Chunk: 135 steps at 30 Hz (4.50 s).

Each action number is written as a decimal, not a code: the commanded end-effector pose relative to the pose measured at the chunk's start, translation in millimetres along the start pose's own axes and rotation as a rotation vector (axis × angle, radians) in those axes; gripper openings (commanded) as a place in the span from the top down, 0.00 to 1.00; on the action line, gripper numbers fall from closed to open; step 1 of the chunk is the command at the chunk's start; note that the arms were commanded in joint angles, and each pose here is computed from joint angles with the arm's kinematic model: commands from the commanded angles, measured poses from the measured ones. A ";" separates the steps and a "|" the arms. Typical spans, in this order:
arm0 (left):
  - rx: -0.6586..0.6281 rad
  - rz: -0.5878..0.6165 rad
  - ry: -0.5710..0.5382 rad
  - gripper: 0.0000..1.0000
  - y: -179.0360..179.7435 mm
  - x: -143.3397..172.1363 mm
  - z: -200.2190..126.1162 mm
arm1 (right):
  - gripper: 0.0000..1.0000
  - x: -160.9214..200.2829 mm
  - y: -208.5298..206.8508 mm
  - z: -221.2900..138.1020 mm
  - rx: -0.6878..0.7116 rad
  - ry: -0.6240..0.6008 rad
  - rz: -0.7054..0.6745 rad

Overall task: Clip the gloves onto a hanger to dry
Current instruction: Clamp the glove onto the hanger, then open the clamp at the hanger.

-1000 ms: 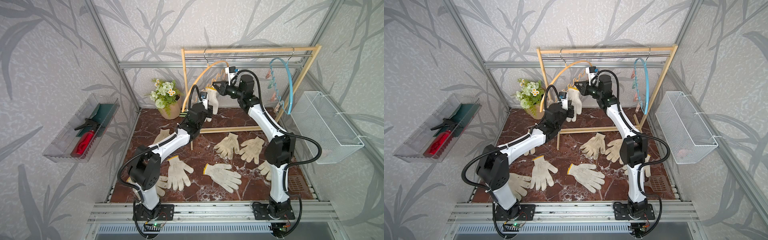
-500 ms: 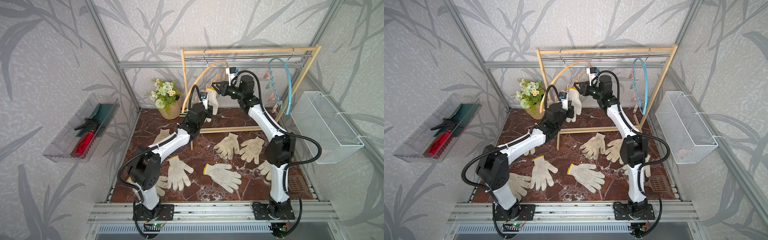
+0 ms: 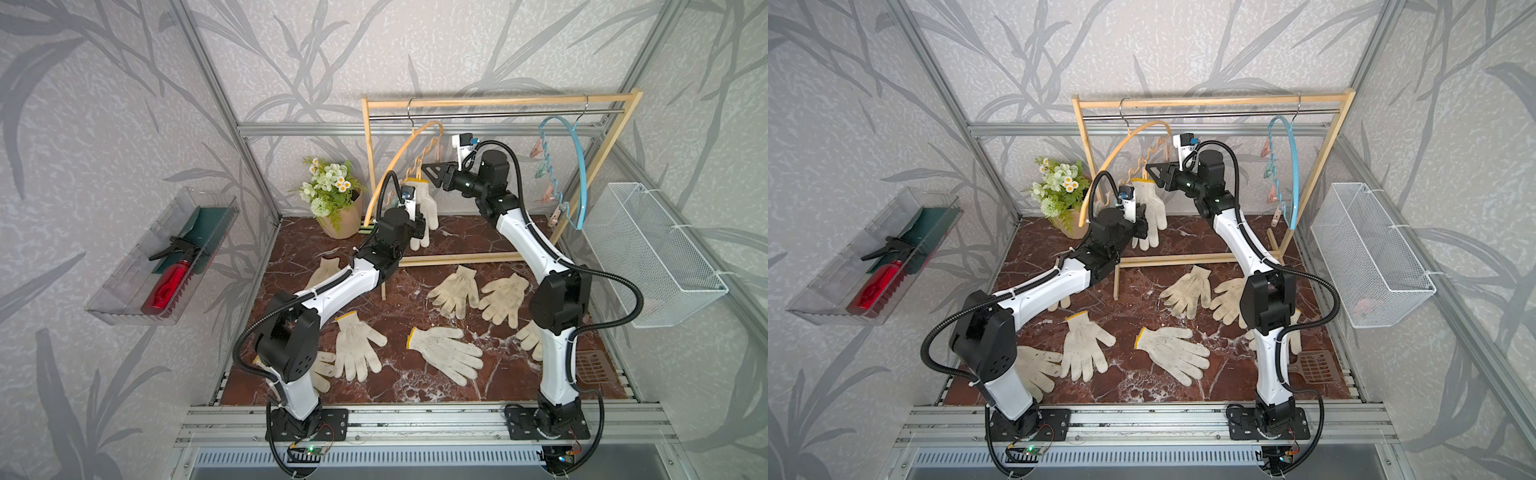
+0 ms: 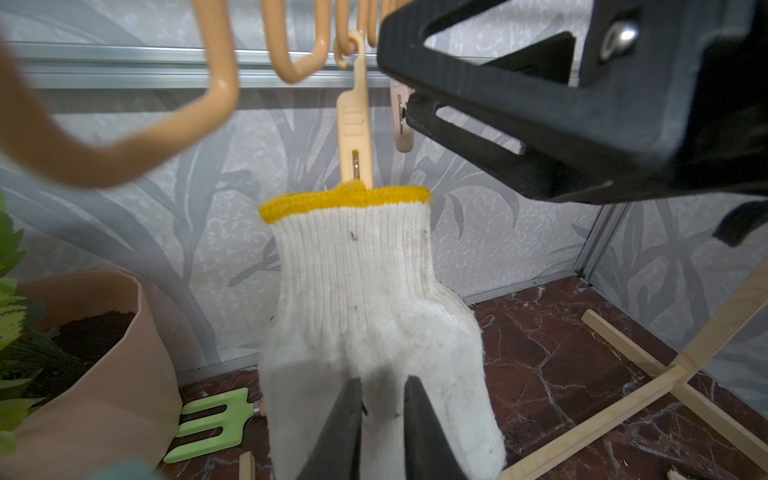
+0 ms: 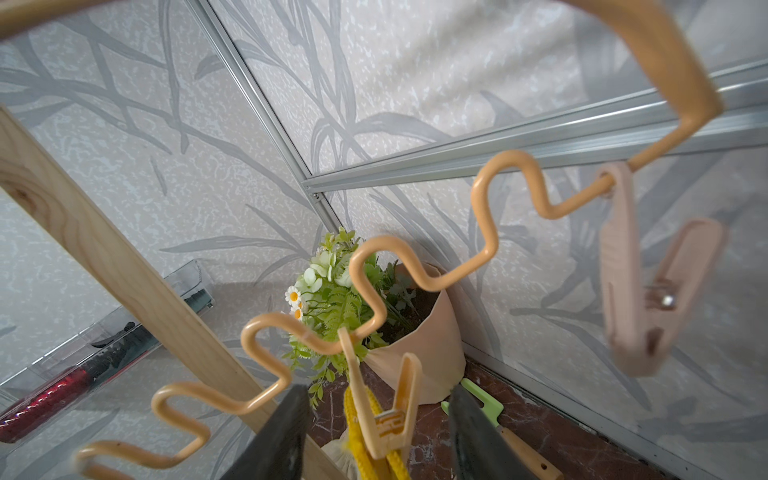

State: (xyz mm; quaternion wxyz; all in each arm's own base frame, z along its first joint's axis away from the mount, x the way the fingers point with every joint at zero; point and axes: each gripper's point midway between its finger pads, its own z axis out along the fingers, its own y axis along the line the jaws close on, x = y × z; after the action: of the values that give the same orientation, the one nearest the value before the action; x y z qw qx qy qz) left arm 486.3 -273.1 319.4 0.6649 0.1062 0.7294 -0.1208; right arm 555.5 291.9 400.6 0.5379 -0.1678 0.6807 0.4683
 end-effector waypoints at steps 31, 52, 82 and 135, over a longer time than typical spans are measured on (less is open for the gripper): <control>0.109 -0.052 0.063 0.68 -5.4 -53.9 -112.8 | 0.45 -8.1 30.8 2.5 -0.056 -0.010 -0.047; -0.035 -0.017 0.059 0.70 40.1 -60.9 -105.4 | 0.45 -17.8 -12.7 -11.3 0.070 -0.005 -0.117; -0.066 -0.008 0.058 0.71 54.5 -64.4 -98.2 | 0.46 -16.6 -65.3 20.5 0.070 -0.044 -0.100; -0.077 -0.004 0.064 0.72 65.3 -65.3 -99.5 | 0.50 -21.5 -79.1 18.9 0.022 -0.108 0.010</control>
State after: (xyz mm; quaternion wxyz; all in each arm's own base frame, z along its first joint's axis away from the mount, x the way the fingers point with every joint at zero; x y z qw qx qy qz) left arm 419.3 -181.5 377.6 0.6348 0.0827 0.7629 -0.0902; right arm 632.4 264.4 379.1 0.5641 -0.1323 0.6585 0.4803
